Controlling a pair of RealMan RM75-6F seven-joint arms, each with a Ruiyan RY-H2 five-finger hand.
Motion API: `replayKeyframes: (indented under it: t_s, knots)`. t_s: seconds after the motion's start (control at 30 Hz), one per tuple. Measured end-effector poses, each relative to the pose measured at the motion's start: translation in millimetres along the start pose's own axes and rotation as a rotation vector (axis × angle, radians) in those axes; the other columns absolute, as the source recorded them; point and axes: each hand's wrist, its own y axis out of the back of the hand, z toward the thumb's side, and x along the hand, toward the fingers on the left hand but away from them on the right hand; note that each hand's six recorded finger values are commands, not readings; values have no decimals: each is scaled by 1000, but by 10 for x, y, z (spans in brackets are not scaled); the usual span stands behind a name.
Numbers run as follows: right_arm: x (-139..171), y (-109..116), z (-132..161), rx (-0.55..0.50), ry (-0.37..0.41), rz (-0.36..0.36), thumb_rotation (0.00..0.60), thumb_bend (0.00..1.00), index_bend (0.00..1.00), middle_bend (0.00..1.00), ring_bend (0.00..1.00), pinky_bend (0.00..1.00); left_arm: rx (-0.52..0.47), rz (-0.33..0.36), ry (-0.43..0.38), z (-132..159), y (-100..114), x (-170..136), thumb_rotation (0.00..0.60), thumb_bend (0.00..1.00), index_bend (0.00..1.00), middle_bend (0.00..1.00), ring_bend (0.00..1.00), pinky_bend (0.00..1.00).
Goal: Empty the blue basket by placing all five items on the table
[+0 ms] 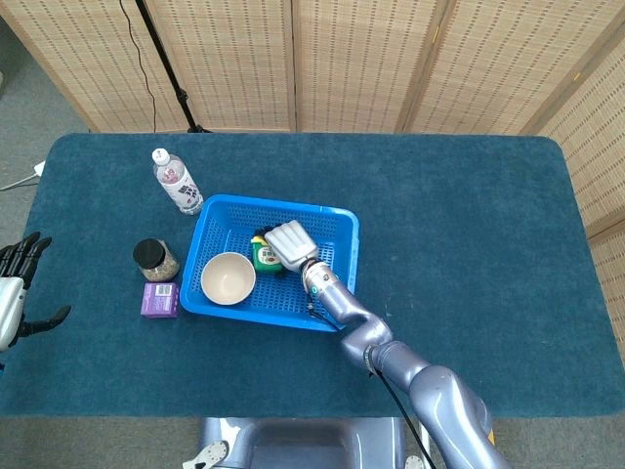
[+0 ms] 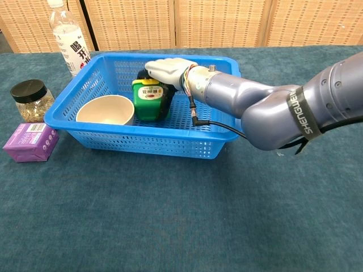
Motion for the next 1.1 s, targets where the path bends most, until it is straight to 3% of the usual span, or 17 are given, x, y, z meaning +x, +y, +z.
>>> replayKeyframes:
  t_s: [0.27, 0.53, 0.7, 0.83, 0.97, 1.1]
  knots:
    - [94, 534, 62, -44, 107, -197, 600, 266, 473, 580, 559, 561, 2, -10, -26, 49, -16, -19, 600, 208, 0, 0, 0, 0]
    - [389, 1187, 20, -90, 175, -329, 600, 266, 472, 580, 559, 561, 3, -28, -69, 135, -44, -75, 600, 208, 0, 0, 0, 0]
    - [819, 1753, -370, -47, 129, -407, 600, 267, 467, 578, 559, 561, 6, -36, -99, 190, -54, -125, 600, 209, 0, 0, 0, 0]
    - [1303, 2093, -998, 41, 3, -436, 600, 267, 459, 576, 559, 561, 9, -44, -126, 249, -72, -170, 600, 208, 0, 0, 0, 0]
    - [1750, 2049, -1507, 111, -104, -379, 600, 267, 457, 574, 559, 553, 15, -52, -146, 301, -99, -211, 600, 209, 0, 0, 0, 0]
    - [2015, 1746, -1768, 148, -136, -275, 600, 266, 458, 573, 559, 528, 23, -60, -161, 345, -127, -244, 600, 208, 0, 0, 0, 0]
